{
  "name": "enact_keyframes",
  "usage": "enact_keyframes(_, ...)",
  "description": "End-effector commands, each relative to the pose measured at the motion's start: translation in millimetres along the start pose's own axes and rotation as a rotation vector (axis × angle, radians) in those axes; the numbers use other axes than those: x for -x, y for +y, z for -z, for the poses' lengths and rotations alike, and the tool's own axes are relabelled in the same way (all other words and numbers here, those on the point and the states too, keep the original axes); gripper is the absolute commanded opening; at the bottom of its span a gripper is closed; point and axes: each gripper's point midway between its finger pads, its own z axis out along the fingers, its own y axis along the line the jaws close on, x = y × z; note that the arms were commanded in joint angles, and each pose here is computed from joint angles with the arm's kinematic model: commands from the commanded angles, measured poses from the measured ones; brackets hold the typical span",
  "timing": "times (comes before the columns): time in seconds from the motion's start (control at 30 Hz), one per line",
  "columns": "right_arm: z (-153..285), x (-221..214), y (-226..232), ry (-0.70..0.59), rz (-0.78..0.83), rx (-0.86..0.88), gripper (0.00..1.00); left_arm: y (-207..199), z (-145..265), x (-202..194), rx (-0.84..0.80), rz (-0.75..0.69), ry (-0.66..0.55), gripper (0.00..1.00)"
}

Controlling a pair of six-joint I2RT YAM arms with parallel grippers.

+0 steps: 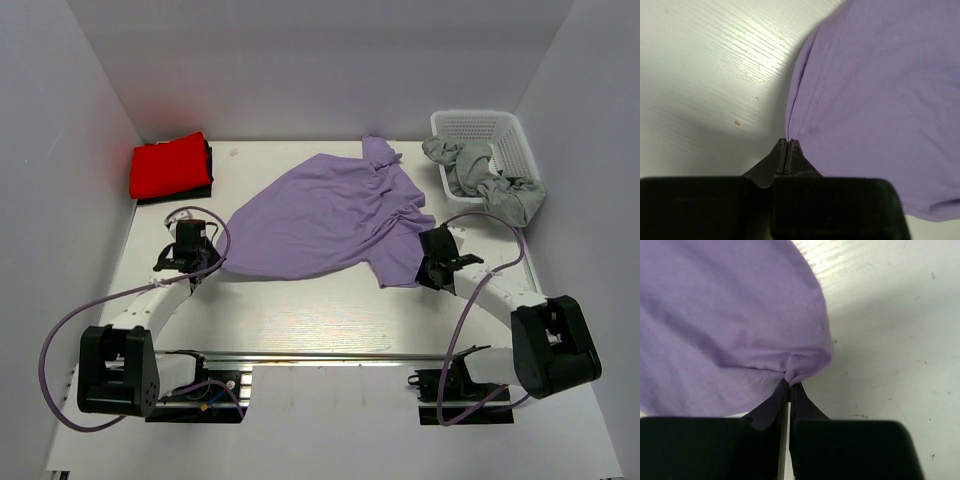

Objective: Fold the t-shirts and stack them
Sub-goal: Flatten out the tshirt

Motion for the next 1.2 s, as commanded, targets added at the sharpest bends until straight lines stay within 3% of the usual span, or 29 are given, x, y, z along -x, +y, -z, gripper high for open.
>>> enact_keyframes(0.0, 13, 35, 13, -0.132, 0.012, 0.065, 0.0, -13, 16, 23, -0.052, -0.013, -0.074, 0.0)
enact_keyframes(0.2, 73, 107, 29, -0.405, 0.019, 0.178, 0.0, -43, 50, 74, -0.15, 0.016, -0.215, 0.0)
enact_keyframes(0.33, 138, 166, 42, -0.644, -0.03, 0.282, 0.0, -69, 97, 123, -0.256, 0.031, -0.356, 0.0)
enact_keyframes(0.47, 212, 215, 33, -0.875, -0.124, 0.321, 0.0, -93, 167, 179, -0.374, 0.035, -0.55, 0.0)
enact_keyframes(0.5, 249, 238, 31, -0.974, -0.168, 0.35, 0.0, -96, 181, 188, -0.393, 0.041, -0.581, 0.0)
enact_keyframes(0.63, 320, 270, 28, -1.178, -0.142, 0.408, 0.0, -102, 231, 223, -0.414, 0.044, -0.696, 0.0)
enact_keyframes(0.67, 357, 282, 29, -1.242, -0.149, 0.461, 0.0, -105, 248, 232, -0.428, 0.039, -0.728, 0.0)
enact_keyframes(0.93, 489, 326, 16, -1.504, -0.05, 0.461, 0.0, -111, 356, 270, -0.528, 0.0, -0.926, 0.0)
enact_keyframes(1.17, 609, 318, -26, -1.749, -0.051, 0.489, 0.0, -94, 436, 273, -0.573, -0.01, -1.051, 0.0)
